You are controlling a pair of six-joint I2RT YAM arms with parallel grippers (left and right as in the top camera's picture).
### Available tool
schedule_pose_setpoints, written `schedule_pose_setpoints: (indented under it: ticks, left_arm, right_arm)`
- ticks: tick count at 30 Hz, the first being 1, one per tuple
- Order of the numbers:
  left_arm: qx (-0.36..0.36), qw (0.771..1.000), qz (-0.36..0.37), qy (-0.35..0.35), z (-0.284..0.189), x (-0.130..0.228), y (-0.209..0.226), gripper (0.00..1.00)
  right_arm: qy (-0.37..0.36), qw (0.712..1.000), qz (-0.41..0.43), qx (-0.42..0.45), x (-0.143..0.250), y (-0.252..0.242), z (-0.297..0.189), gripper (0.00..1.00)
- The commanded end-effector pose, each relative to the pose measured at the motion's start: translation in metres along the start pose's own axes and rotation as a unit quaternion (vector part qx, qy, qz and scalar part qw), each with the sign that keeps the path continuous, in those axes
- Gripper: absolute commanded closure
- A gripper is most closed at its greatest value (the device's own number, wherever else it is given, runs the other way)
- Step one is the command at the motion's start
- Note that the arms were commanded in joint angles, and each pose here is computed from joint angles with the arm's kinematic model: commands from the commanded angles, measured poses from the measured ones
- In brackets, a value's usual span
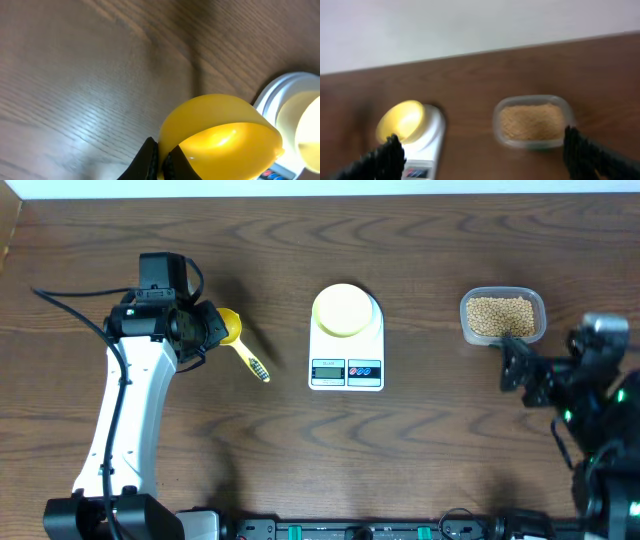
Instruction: Scoop item into bowl and weigh 50g on scale
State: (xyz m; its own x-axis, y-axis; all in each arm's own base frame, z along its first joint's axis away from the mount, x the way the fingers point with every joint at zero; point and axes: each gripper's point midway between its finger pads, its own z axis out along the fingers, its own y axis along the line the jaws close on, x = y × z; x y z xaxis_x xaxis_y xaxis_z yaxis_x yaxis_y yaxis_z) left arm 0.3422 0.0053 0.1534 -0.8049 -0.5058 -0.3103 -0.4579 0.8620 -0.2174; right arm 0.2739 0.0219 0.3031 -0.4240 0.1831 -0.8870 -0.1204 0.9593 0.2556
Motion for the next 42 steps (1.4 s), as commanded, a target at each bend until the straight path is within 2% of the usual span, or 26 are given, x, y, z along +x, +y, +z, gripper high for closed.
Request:
schedule_pose_setpoints:
  ticks: [1,4,6,10,13,21,24,33,42]
  left_arm:
    - [0.005,0.997,-0.080,-0.006,-0.007,-0.004,-0.002,0.93]
    - [-0.002,0.990,-0.142,0.004,-0.007,0.002,0.001,0.93]
    - [-0.009,0.984,-0.180,0.012,-0.008,0.007,0.004,0.93]
    - [-0.023,0.970,-0.239,0.027,-0.008,0.015,0.008,0.93]
    - [-0.027,0.960,-0.276,0.037,-0.008,0.020,0.009,0.93]
    - [0.024,0.944,-0.316,0.092,-0.011,0.033,-0.014,0.93]
    - [0.034,0.935,-0.338,0.106,-0.012,0.036,-0.020,0.93]
    - [0.094,0.885,-0.412,0.194,-0.024,0.052,-0.053,0.93]
    - [0.101,0.873,-0.422,0.223,-0.028,0.065,-0.074,0.93]
  right_arm:
    - [0.041,0.988,0.062,-0.135,-0.009,0.044,0.011,0.01]
    - [0.061,0.967,0.120,-0.218,-0.018,0.066,0.022,0.01]
    - [0.074,0.955,0.158,-0.241,-0.021,0.070,0.032,0.01]
    - [0.110,0.931,0.261,-0.230,-0.018,0.063,0.054,0.01]
    - [0.151,0.902,0.344,-0.216,-0.008,0.060,0.069,0.01]
    - [0.200,0.882,0.327,-0.275,0.006,0.093,0.088,0.01]
    - [0.211,0.879,0.309,-0.295,0.011,0.111,0.092,0.07]
    - [0.235,0.884,0.281,-0.289,0.035,0.149,0.108,0.10]
    - [0.262,0.875,0.295,-0.282,0.055,0.180,0.118,0.14]
